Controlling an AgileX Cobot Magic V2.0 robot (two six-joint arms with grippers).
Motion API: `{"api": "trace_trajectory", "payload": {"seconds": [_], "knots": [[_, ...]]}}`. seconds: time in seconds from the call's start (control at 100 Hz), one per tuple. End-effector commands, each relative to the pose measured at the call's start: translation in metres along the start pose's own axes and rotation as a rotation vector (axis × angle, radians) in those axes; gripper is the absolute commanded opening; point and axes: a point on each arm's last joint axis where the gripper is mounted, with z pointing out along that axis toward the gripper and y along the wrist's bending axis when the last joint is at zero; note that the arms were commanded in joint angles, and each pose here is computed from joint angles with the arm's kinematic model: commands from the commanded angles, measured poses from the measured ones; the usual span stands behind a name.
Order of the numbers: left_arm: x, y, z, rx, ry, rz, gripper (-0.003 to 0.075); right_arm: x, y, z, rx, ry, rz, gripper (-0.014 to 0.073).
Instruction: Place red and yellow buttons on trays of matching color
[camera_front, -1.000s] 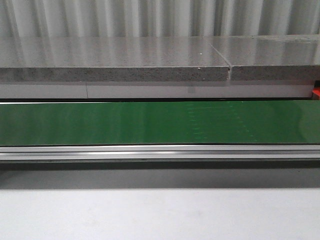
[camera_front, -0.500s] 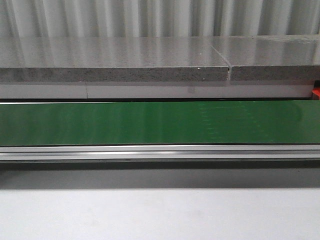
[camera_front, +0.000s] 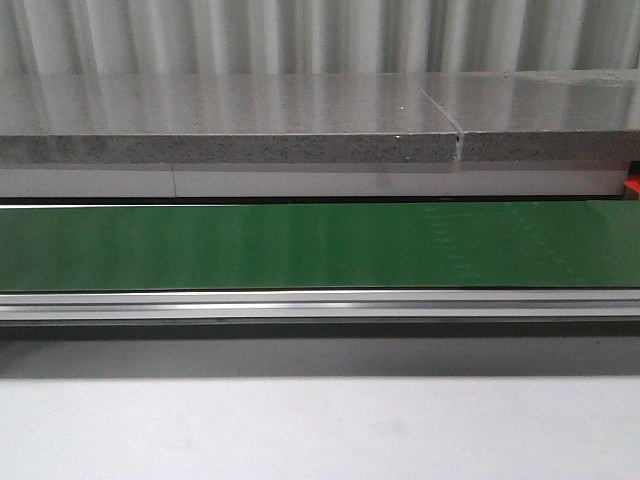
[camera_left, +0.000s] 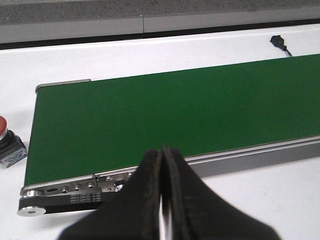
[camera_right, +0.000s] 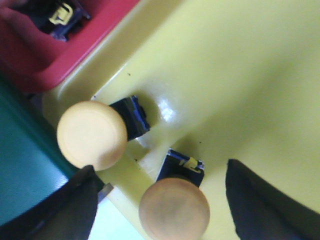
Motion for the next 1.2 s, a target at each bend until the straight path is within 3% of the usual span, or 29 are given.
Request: {"api": "trace_trajectory", "payload": {"seconds": [0.0, 0.22, 0.29, 0.46, 0.6, 0.92, 1.19], "knots": [[-0.013, -0.001, -0.004, 0.004, -0.09, -0.006, -0.0021, -0.009, 0.004, -0.031, -0.028, -0.148, -0.017, 0.0542], [-0.013, -0.001, -0.004, 0.004, -0.09, -0.006, -0.0021, 0.002, 0.031, -0.067, -0.106, -0.267, -0.132, 0.051], [-0.013, -0.001, -0.004, 0.004, -0.09, -0.006, -0.0021, 0.008, 0.041, -0.076, -0.132, -0.286, -0.188, 0.0426], [-0.013, -0.001, -0.004, 0.004, -0.09, -0.006, -0.0021, 0.028, 0.071, -0.091, -0.22, -0.291, -0.328, 0.0112], [-0.013, -0.001, -0.004, 0.004, -0.09, -0.006, -0.0021, 0.045, 0.091, -0.101, -0.284, -0.291, -0.445, -0.0007], [-0.013, -0.001, -0.004, 0.004, -0.09, -0.006, -0.0021, 0.087, 0.12, -0.136, -0.45, -0.323, -0.684, -0.0045], [-0.013, -0.001, -0.004, 0.004, -0.09, -0.006, -0.0021, 0.112, 0.114, -0.176, -0.601, -0.42, -0.785, -0.0045]]}}
